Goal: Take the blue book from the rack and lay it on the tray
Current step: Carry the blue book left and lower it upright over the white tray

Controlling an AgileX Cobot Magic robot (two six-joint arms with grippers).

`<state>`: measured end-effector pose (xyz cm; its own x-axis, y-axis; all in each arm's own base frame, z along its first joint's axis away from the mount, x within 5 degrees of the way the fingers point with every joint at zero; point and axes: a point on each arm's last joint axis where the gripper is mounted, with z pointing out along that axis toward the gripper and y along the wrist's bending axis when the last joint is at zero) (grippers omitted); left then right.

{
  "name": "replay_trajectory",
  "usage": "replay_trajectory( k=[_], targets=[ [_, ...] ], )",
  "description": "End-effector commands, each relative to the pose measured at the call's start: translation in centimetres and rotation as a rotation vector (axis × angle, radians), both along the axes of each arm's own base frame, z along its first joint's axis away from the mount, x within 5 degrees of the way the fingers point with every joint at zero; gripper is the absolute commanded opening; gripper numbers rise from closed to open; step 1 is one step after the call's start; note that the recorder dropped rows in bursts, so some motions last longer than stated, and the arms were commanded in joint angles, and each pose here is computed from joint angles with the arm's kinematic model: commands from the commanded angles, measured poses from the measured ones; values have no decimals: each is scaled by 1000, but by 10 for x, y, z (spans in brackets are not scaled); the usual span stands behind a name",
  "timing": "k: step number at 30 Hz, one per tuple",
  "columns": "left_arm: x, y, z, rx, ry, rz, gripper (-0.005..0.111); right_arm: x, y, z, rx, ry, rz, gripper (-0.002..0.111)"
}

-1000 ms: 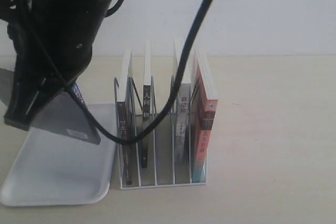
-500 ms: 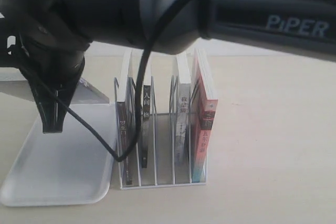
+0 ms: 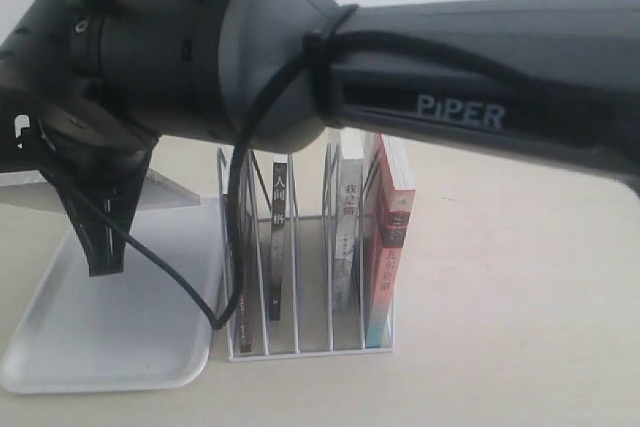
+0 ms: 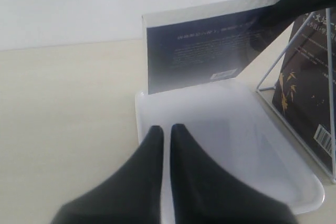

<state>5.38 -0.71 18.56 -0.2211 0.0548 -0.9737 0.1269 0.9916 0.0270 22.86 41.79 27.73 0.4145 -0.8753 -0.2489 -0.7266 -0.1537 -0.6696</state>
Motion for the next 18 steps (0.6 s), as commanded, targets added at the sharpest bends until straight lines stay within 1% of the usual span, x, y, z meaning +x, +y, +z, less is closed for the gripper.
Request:
replay_trajectory(
  k=[1, 7, 18],
  targets=[
    [0, 0, -1, -6, -1, 5, 5, 2, 1, 6, 29, -35, 3, 0],
    [0, 0, -1, -6, -1, 5, 5, 5, 2, 3, 50, -31, -45, 0],
    [0, 0, -1, -6, -1, 5, 5, 8, 9, -17, 28, -18, -38, 0]
  ],
)
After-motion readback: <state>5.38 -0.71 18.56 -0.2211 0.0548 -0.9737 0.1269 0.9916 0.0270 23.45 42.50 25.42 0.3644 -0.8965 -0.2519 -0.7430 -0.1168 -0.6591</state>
